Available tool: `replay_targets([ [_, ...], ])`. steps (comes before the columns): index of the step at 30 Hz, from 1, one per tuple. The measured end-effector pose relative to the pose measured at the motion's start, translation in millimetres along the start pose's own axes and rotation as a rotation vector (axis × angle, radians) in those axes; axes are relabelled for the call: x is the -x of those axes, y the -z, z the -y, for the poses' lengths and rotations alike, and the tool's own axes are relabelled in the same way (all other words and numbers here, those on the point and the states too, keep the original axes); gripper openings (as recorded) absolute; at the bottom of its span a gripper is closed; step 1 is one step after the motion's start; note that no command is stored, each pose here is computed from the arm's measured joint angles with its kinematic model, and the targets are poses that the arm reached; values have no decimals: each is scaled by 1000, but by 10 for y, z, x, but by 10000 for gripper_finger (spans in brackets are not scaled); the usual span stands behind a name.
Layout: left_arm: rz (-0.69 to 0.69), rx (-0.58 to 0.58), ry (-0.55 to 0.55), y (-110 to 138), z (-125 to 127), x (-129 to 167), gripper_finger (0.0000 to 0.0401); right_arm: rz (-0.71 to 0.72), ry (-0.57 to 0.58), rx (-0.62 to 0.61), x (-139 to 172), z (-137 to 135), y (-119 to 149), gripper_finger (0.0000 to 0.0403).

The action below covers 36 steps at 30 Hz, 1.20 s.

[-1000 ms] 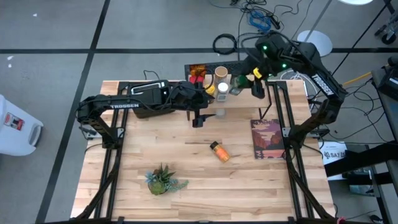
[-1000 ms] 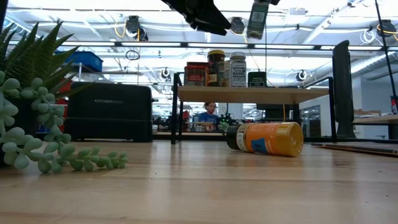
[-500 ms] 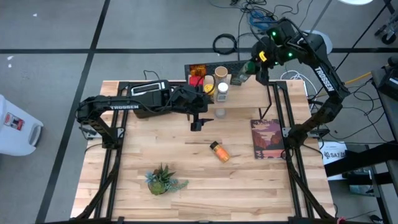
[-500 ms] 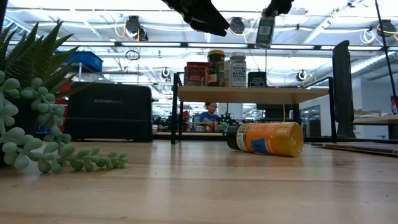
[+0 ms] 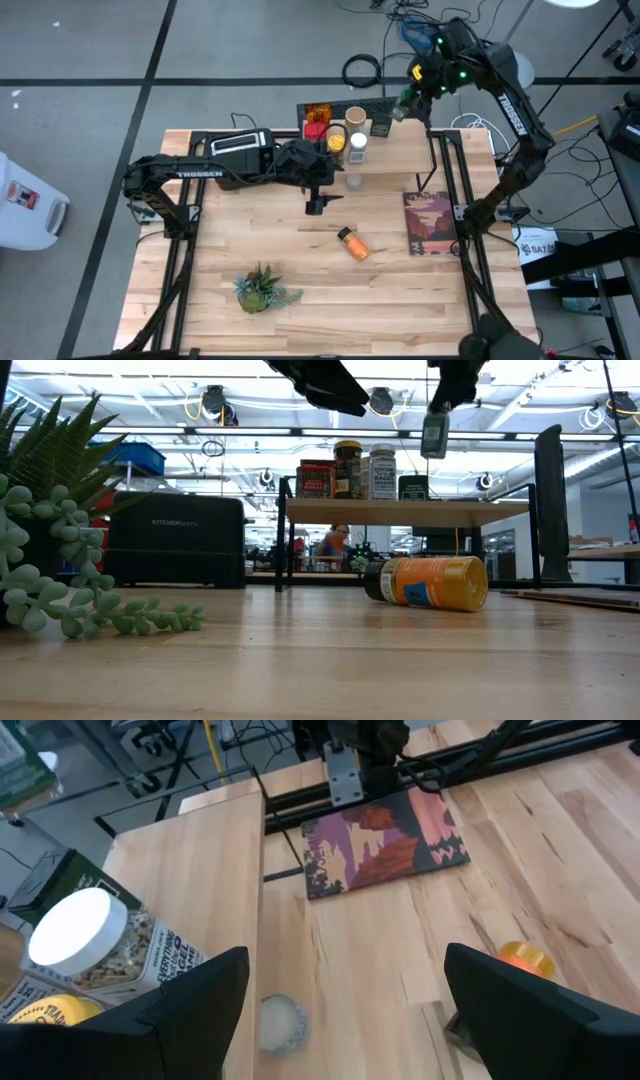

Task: Shelf spices
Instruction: Put the green seasoning bottle on the shelf

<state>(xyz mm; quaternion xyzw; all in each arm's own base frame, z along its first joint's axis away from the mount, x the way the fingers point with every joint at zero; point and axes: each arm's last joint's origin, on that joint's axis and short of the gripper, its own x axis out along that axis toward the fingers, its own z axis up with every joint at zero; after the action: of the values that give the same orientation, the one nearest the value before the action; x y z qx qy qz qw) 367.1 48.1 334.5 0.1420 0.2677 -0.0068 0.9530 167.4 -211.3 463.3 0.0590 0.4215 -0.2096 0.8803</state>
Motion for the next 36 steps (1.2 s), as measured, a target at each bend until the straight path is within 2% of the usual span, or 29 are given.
replay_targets([
  [5, -23, 1, 13, 17, 23, 1, 345, -44, 6, -39, -134, 125, 14, 192],
  [18, -59, -2, 34, 61, 75, -65, 345, -41, 97, -216, -82, 410, 124, 192],
  [36, -74, -11, 49, 91, 122, -149, 345, -189, 30, -346, -494, 540, 151, 192],
])
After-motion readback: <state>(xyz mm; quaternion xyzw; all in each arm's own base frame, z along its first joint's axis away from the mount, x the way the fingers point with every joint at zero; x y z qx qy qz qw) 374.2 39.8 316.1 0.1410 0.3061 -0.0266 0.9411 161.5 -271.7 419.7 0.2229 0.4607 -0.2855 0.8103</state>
